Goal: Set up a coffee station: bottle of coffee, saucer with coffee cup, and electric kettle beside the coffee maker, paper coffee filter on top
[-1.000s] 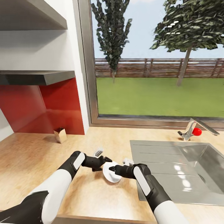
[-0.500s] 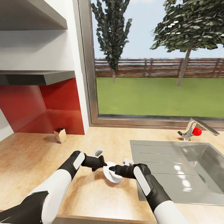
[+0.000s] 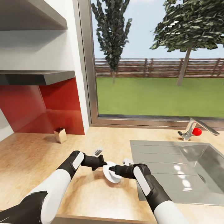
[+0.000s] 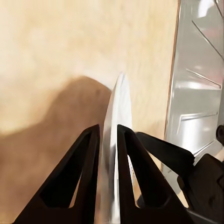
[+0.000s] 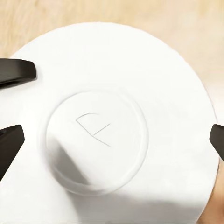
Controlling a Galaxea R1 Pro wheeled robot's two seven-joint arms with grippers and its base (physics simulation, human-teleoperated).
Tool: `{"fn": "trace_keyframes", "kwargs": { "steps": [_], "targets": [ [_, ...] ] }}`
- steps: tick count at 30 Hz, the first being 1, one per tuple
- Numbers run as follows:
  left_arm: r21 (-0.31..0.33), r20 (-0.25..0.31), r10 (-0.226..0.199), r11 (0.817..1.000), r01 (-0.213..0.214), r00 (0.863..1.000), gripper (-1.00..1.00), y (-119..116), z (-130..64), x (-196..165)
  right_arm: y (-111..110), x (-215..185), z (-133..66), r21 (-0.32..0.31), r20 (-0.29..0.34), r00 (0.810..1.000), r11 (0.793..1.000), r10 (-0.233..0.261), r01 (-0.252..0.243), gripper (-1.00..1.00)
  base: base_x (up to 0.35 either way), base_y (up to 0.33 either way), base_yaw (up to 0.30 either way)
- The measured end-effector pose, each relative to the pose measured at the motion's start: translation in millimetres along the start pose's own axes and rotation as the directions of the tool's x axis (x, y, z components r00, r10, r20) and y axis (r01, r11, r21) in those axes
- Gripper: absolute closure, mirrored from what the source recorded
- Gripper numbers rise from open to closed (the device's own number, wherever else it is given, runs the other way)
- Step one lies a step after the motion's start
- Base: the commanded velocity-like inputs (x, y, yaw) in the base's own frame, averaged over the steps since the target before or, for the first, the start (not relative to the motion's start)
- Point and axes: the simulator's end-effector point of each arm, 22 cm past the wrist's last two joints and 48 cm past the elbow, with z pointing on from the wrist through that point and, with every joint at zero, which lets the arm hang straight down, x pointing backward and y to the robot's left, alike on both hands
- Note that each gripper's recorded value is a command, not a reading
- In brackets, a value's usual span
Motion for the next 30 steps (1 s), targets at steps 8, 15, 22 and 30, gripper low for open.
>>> {"fn": "trace_keyframes", "kwargs": {
  "steps": [8,15,22,30],
  "targets": [
    [0.003,0.008,0.001,1.0,-0.001,1.0,1.0,-1.0,-2.4,-4.4,-8.4,1.7,0.3,0.017,-0.006,1.0,1.0,0.005,-0.005,-1.0,0.0,0.0,0.0],
    [-0.007,0.026,0.008,1.0,-0.008,1.0,1.0,1.7,-10.6,-15.6,-14.5,-2.3,-2.7,0.029,0.002,1.0,1.0,-0.001,0.001,-1.0,0.0,0.0,0.0],
    [-0.02,0.041,0.004,1.0,-0.004,0.999,1.0,10.9,-19.0,-23.2,-3.7,-27.1,-15.7,0.015,0.063,0.998,0.999,-0.031,0.03,-1.0,0.0,0.0,0.0],
    [-0.022,0.103,0.028,0.999,-0.026,0.994,1.0,9.7,-54.8,-57.5,-1.4,-60.0,-38.2,0.023,0.144,0.986,0.997,-0.078,0.076,-1.0,0.0,0.0,0.0]
  ]
}}
